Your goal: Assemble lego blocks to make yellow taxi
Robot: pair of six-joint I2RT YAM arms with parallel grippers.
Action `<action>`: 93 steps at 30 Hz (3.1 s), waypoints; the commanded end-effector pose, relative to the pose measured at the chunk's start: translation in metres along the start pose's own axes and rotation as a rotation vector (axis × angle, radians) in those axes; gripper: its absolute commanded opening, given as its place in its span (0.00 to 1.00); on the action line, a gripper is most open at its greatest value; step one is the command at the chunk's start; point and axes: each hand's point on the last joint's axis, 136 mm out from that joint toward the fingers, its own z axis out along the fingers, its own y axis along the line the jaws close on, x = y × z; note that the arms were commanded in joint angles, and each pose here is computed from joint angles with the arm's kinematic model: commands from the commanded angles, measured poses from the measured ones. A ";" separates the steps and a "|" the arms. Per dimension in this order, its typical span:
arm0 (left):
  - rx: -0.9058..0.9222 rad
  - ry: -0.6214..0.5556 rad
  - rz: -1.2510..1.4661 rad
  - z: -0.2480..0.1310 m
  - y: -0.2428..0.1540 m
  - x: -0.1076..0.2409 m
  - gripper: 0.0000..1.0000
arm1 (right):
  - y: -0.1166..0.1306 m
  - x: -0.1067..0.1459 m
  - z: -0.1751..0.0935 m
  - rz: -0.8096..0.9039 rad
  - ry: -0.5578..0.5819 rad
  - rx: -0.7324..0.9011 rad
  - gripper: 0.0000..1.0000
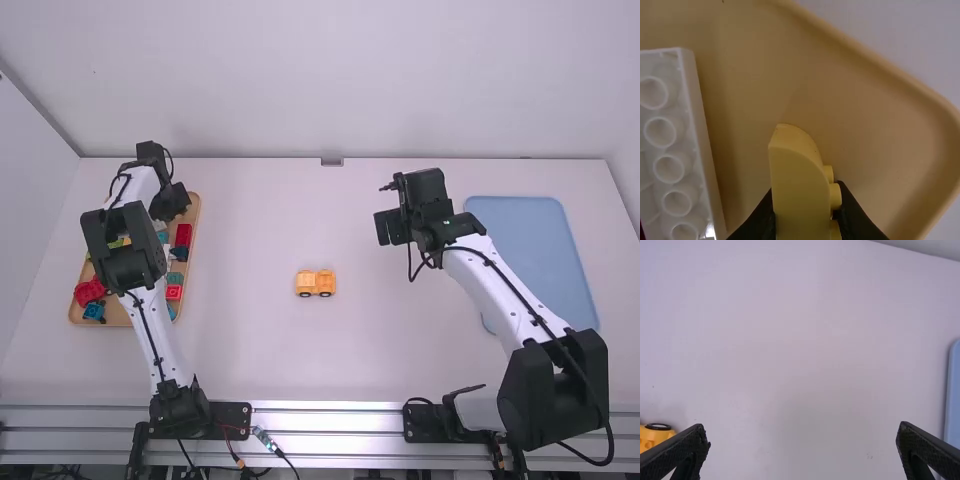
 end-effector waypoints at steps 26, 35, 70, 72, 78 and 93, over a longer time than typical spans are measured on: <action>0.796 0.064 0.709 -0.239 -0.180 0.058 0.02 | 0.029 -0.039 -0.017 -0.339 -0.253 -0.337 0.99; 1.052 0.139 0.995 -0.289 -0.229 0.135 0.02 | 0.080 -0.032 -0.042 -0.684 -0.493 -0.634 0.99; 0.272 0.030 0.907 -0.239 -0.279 0.155 0.02 | 0.057 -0.024 -0.026 -0.553 -0.477 -0.592 0.99; 0.184 -0.020 0.868 -0.237 -0.276 0.147 0.02 | 0.057 -0.024 -0.026 -0.553 -0.478 -0.591 0.99; -0.050 -0.187 0.813 -0.247 -0.263 0.121 0.02 | 0.057 -0.025 -0.026 -0.555 -0.481 -0.591 0.99; 0.035 -0.273 0.848 -0.188 -0.247 0.121 0.02 | 0.064 -0.023 -0.027 -0.566 -0.476 -0.603 0.99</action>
